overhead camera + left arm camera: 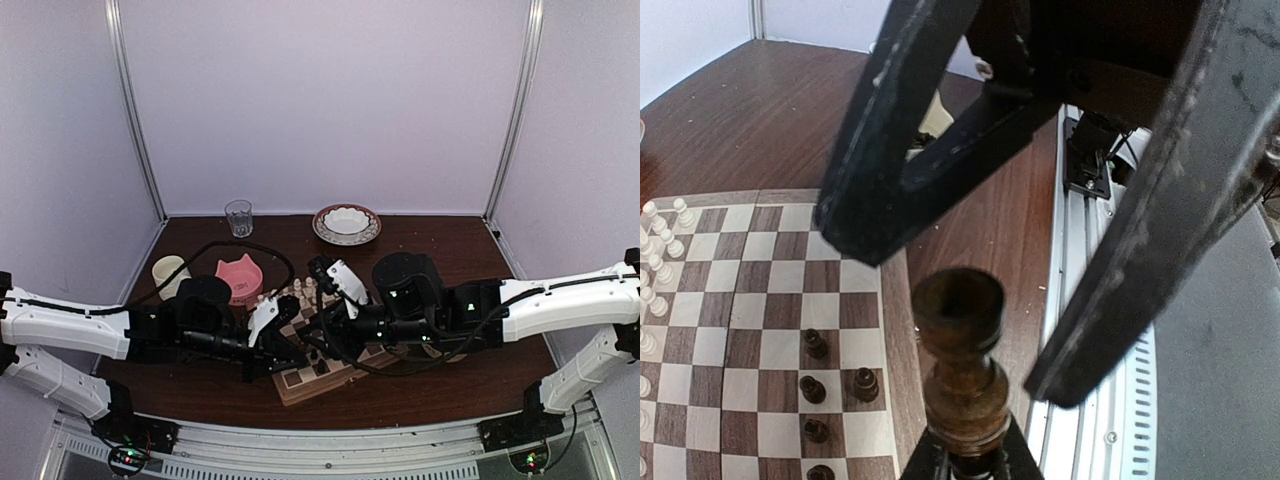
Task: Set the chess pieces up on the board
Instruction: Pick up the rook from the chess pile.
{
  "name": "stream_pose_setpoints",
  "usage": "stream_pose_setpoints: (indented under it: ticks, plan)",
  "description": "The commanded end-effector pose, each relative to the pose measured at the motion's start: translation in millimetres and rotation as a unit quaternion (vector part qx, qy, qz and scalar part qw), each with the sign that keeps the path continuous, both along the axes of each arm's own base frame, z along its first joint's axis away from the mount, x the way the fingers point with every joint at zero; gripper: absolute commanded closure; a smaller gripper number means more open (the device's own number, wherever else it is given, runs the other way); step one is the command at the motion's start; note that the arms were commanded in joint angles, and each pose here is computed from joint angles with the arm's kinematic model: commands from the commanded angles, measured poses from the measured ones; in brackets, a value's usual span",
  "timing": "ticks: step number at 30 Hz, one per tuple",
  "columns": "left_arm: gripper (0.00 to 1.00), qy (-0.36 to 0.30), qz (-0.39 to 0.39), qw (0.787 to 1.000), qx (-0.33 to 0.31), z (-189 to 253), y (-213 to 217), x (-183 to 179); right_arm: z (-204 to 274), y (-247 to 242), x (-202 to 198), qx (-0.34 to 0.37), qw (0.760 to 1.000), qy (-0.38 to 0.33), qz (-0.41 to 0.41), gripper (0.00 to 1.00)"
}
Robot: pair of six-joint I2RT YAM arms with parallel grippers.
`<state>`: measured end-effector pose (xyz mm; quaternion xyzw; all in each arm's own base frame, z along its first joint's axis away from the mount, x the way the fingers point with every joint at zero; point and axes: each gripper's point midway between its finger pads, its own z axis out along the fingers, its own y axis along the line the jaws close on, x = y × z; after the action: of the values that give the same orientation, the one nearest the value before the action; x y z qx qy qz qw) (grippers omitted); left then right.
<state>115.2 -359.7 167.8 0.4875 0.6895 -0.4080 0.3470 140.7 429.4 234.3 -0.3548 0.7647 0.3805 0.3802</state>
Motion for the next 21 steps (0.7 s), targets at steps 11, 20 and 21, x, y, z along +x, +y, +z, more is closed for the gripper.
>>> stream_pose_setpoints:
  ticks: [11, 20, 21]
  plan:
    - [0.99, -0.018, -0.009, 0.999, -0.031, 24, -7, 1, -5, 4, 2, -0.002, 1.000, 0.003, -0.005, 0.75]
    - [0.99, -0.021, 0.018, 0.999, -0.022, 21, -5, 11, 7, -10, 6, 0.014, 1.000, -0.004, -0.025, 0.91]
    - [0.99, -0.024, 0.035, 0.999, -0.016, 20, -4, 16, 8, -14, 8, 0.013, 0.999, -0.007, -0.033, 0.93]
